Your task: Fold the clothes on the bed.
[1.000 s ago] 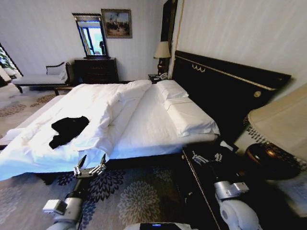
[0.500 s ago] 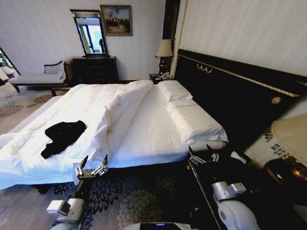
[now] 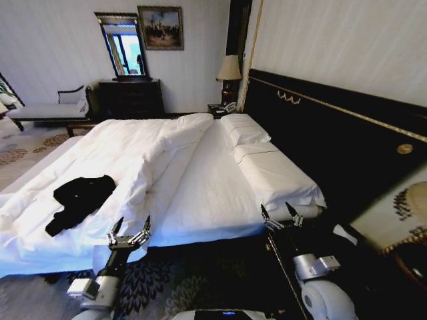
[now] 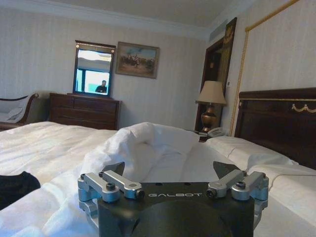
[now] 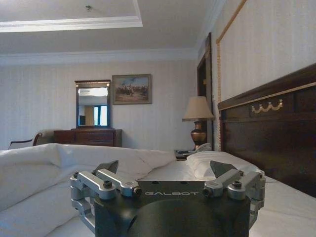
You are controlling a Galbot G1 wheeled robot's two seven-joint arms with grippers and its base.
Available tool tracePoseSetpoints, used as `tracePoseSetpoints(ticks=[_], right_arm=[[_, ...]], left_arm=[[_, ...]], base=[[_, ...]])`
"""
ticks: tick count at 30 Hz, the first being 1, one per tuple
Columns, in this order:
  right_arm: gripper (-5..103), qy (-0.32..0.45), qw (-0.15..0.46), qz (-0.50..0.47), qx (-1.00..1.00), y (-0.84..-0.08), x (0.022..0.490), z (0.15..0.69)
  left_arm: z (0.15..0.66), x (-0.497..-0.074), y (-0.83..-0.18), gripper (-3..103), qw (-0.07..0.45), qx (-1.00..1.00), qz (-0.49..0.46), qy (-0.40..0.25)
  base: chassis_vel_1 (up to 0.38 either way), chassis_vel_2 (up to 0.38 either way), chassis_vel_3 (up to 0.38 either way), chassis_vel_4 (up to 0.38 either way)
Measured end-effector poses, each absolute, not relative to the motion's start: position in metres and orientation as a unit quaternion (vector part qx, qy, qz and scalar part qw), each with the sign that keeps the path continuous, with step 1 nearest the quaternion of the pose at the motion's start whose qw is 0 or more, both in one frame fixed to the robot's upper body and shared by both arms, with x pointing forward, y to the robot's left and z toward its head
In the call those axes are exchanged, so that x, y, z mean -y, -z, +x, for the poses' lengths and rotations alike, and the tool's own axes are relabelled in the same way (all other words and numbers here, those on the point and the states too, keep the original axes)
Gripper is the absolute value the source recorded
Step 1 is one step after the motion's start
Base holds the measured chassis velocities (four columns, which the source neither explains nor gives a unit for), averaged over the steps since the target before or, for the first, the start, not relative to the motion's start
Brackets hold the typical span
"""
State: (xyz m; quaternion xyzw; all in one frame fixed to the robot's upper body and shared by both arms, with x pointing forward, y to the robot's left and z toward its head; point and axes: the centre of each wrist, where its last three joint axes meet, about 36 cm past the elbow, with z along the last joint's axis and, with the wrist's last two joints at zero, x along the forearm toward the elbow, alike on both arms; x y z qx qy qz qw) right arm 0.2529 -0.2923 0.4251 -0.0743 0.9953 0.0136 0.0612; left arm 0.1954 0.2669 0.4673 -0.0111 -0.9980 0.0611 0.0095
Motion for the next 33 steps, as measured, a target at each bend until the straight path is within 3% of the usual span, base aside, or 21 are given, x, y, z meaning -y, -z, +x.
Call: tracePoseSetpoints(ticks=[33], right_arm=[[100, -0.001, 0.072, -0.09, -0.993, -0.4174, 0.2882, 0.251]], left_arm=[[0.1979, -0.2679, -0.4656, 100, 0.006, 0.998, -0.005, -0.059]], base=[[-0.038, 0.038, 0.033, -0.032]])
